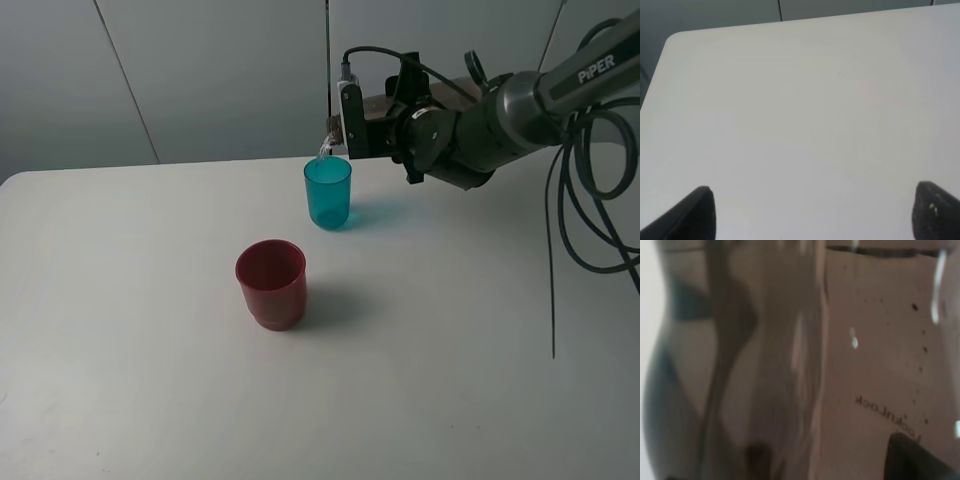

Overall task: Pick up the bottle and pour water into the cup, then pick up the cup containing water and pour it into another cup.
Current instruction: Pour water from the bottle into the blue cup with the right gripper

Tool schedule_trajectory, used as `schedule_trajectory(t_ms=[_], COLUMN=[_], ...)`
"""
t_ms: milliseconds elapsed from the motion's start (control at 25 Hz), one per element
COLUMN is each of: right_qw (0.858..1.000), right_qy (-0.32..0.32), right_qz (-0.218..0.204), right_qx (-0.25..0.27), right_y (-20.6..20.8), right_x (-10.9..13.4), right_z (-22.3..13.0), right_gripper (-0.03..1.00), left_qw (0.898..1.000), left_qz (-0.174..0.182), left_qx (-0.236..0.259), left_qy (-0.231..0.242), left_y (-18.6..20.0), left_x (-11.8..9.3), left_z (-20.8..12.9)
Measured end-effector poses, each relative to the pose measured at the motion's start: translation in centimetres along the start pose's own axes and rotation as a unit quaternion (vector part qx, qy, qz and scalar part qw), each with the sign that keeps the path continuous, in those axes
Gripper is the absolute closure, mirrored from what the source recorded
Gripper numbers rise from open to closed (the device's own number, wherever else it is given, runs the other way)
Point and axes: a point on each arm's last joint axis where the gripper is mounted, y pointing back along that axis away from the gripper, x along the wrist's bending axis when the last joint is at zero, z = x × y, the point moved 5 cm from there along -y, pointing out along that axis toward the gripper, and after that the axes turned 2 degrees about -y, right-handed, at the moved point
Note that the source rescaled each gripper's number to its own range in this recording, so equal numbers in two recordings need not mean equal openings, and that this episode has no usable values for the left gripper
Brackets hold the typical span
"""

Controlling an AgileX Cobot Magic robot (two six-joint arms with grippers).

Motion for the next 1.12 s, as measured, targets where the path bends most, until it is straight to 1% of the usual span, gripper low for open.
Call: schedule_trajectory(t_ms=[840, 960, 1120], right_qw=[0.999, 0.999, 0.998], right_qy=[0.030, 0.038, 0.044], right_qz=[-0.022, -0.020, -0.029], right_qx=[-0.015, -0.019, -0.021], right_y=[0.03, 0.11, 0.11], right_x=[-0.58, -0.37, -0.61], right_z=[0.46, 0.53, 0.57], right_gripper=[0.92, 0.92, 0.92], left_qw=[1.000, 1.000, 1.000], left_qz=[0.000, 0.000, 0.000], left_qx=[0.000, 0.000, 0.000], left_qy=[0.000, 0.000, 0.000], left_y=[0.00, 0.00, 0.00], left_x=[0.00, 0.00, 0.00], left_z=[0.00, 0.00, 0.00])
